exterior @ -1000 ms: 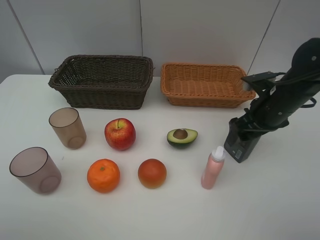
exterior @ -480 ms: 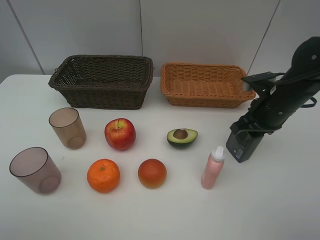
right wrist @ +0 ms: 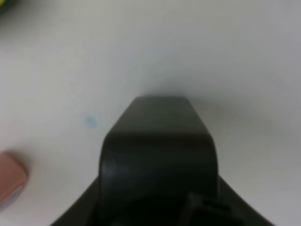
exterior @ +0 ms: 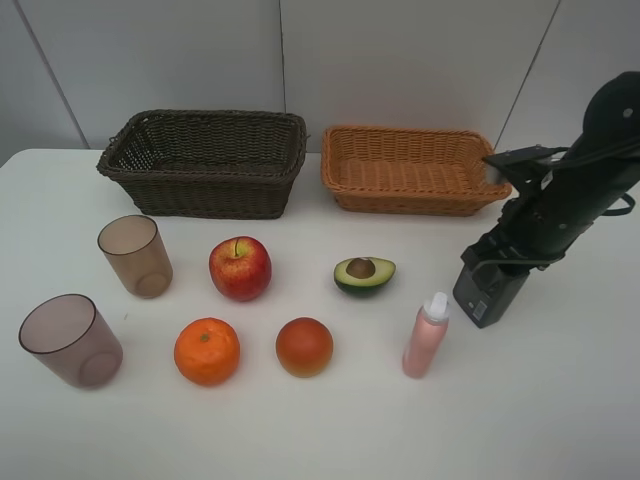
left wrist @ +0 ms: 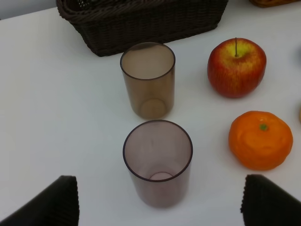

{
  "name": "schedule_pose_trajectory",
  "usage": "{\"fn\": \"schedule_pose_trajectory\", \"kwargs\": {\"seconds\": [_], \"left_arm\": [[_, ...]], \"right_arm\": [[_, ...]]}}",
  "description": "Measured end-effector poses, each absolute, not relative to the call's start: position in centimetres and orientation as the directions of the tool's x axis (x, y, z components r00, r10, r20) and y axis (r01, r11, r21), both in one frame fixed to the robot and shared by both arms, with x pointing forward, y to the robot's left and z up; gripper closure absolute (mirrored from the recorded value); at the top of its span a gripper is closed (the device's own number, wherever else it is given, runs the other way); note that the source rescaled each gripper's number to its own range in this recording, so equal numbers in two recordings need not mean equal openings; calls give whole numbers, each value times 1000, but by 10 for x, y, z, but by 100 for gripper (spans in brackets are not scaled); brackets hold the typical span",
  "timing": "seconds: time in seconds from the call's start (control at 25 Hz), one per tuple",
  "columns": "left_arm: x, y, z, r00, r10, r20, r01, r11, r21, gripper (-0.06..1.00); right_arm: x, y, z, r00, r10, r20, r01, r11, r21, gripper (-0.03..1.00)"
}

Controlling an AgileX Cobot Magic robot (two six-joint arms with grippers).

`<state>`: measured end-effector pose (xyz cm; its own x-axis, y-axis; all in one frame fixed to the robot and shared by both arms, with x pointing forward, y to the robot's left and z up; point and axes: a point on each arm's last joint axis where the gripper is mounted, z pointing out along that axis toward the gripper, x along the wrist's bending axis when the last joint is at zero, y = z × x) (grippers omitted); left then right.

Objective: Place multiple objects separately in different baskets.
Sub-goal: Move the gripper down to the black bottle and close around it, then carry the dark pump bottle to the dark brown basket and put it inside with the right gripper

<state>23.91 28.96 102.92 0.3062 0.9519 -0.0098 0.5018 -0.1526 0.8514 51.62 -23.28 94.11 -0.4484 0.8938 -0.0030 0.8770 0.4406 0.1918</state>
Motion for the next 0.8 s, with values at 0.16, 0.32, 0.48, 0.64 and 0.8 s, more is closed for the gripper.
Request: {"fn": "schedule_pose_trajectory", "kwargs": {"seconds": [0.16,0.32,0.48,0.64,0.8], "left_arm": [[239,290,1029,306,952,-10,502,-153,851,0],[239,290,1029,306,952,-10,502,-153,851,0],[239,290,1029,306,952,-10,502,-153,851,0],[239,290,1029,306,952,-10,502,-153,851,0],[239,290,1029,306,952,-10,502,-153,851,0]], "right_arm": [[520,-231,952,-450,893,19,885,442,145,87],[529,-229,970,-455,890,30,885,449,123,87],[537,-226,990,-460,887,34,883,454,122,87],[548,-224,1012,-465,885,26,876,455,158,87],[560,-221,1035,-469,883,0,860,456,228,87]]}}
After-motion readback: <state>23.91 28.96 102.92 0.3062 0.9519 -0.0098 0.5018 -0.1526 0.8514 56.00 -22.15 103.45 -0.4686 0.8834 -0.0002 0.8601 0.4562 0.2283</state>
